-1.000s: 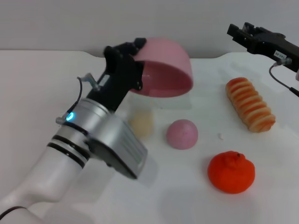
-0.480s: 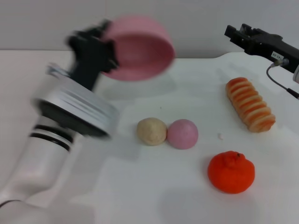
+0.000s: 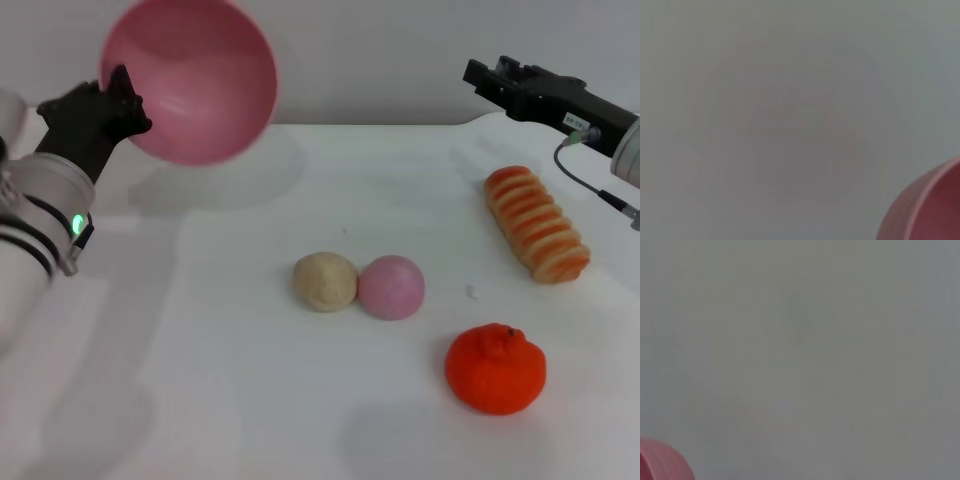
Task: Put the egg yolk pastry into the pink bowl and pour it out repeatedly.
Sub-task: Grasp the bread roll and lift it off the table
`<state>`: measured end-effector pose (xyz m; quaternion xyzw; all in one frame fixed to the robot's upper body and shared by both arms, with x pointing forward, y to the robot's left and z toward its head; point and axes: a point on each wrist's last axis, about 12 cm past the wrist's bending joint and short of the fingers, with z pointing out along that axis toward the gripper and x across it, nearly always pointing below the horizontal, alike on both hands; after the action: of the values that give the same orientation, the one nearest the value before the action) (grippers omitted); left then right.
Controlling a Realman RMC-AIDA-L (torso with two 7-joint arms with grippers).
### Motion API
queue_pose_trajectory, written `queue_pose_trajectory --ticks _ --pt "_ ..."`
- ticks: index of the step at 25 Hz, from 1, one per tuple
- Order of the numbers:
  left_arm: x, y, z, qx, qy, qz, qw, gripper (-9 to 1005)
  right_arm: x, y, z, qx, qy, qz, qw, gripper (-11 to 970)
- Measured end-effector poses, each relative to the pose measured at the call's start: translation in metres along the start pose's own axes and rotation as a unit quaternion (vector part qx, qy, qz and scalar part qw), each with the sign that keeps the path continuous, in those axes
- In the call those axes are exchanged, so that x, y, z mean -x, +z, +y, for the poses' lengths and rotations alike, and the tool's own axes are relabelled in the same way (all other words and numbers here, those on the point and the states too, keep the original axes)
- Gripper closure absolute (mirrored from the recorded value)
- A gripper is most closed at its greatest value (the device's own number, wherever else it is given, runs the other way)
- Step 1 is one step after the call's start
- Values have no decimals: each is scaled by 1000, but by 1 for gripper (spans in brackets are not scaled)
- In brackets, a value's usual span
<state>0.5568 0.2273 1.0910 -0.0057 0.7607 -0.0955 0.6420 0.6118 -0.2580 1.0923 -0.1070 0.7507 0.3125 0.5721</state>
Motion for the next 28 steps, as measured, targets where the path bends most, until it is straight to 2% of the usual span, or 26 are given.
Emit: queue_pose_trajectory --ticks 3,5,8,10,14,17,20,24,28 --pt "11 13 21 -30 -46 109 992 994 1 4 3 6 -5 4 1000 441" --pt "21 20 36 -56 -84 184 978 994 1 8 6 13 -3 9 1000 446" --pt "27 16 58 -86 -142 263 950 995 1 16 12 28 12 32 999 452" --pt "28 8 68 -101 -156 291 939 995 0 23 17 41 17 67 997 457" --pt "31 -9 84 -96 -157 297 937 995 2 40 31 62 -13 167 984 466" --pt "33 -21 93 -82 -139 308 937 995 3 54 47 70 -58 254 963 473" --pt "38 -31 101 -62 -119 330 934 995 7 64 66 94 -88 301 945 480" --pt "38 -38 105 -48 -107 358 926 995 12 73 88 137 -111 327 928 489" --pt "38 -39 103 -52 -104 365 924 995 8 78 96 140 -135 367 910 498"
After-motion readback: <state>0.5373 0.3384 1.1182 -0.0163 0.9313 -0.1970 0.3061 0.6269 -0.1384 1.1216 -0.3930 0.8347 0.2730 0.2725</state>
